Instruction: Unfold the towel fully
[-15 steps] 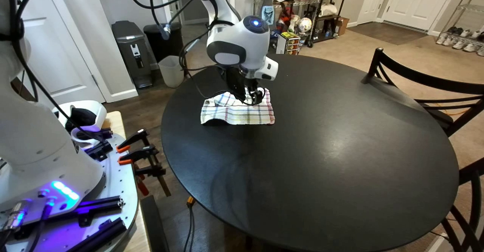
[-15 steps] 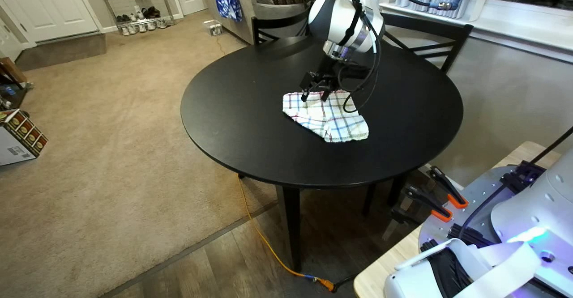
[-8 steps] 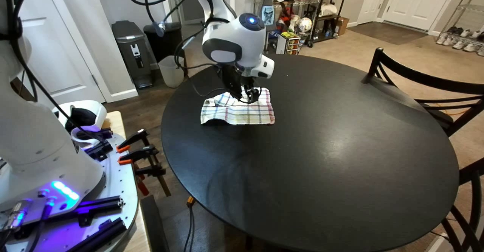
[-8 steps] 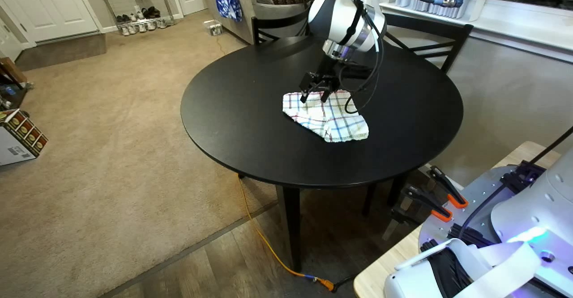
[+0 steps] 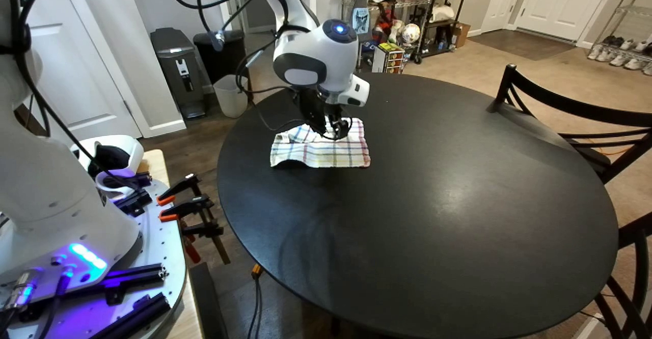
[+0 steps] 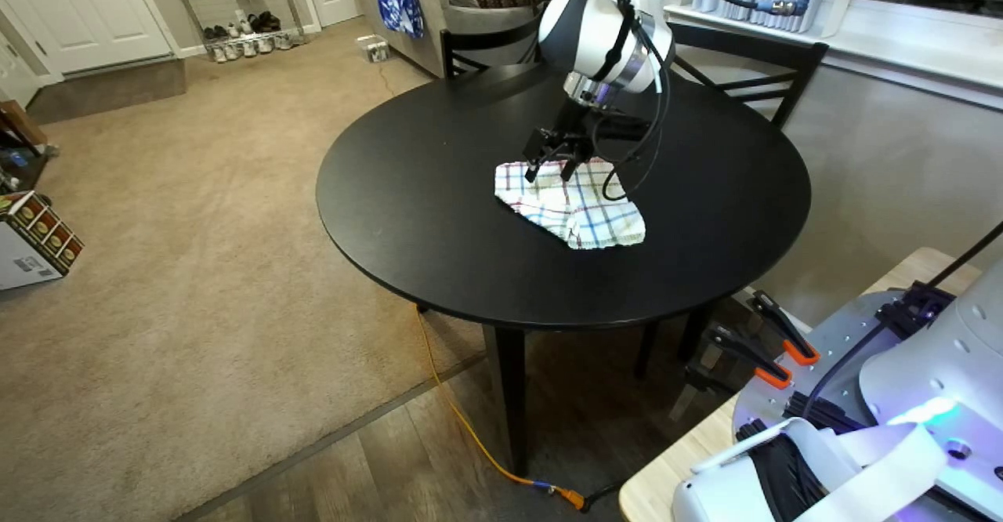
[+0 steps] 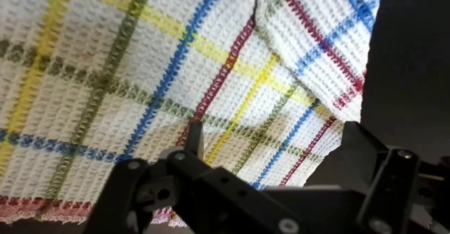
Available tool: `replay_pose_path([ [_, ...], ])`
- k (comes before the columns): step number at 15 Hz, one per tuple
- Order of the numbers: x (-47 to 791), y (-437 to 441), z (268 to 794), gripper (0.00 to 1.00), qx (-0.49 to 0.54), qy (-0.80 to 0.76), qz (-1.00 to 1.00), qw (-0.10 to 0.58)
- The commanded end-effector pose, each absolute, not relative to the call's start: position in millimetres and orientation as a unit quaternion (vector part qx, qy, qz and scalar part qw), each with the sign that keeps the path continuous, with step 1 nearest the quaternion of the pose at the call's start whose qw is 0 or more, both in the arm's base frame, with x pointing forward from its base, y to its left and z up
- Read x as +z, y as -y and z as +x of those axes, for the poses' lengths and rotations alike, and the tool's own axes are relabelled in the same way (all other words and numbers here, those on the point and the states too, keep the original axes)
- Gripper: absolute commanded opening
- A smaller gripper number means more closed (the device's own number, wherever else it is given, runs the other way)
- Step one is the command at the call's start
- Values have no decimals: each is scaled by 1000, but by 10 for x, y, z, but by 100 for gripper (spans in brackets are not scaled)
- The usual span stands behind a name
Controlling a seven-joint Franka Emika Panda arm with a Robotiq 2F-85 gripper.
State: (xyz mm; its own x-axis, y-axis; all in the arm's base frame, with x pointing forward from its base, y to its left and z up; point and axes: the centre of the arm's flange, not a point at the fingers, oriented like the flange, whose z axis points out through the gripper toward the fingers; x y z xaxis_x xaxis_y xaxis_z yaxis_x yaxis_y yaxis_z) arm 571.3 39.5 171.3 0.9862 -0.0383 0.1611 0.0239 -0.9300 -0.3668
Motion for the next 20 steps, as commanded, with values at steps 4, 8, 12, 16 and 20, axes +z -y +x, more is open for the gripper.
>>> replay_pose_path([
  [4, 1498, -493, 5691, 100, -73, 27, -982, 175],
  [8, 1511, -487, 5622, 100, -78, 39, -980, 177],
  [12, 1628, -611, 5491, 100, -91, 52, -977, 184],
  [16, 1762, -757, 5334, 100, -113, 65, -974, 183],
  [20, 1864, -860, 5351, 100, -108, 79, -975, 175],
])
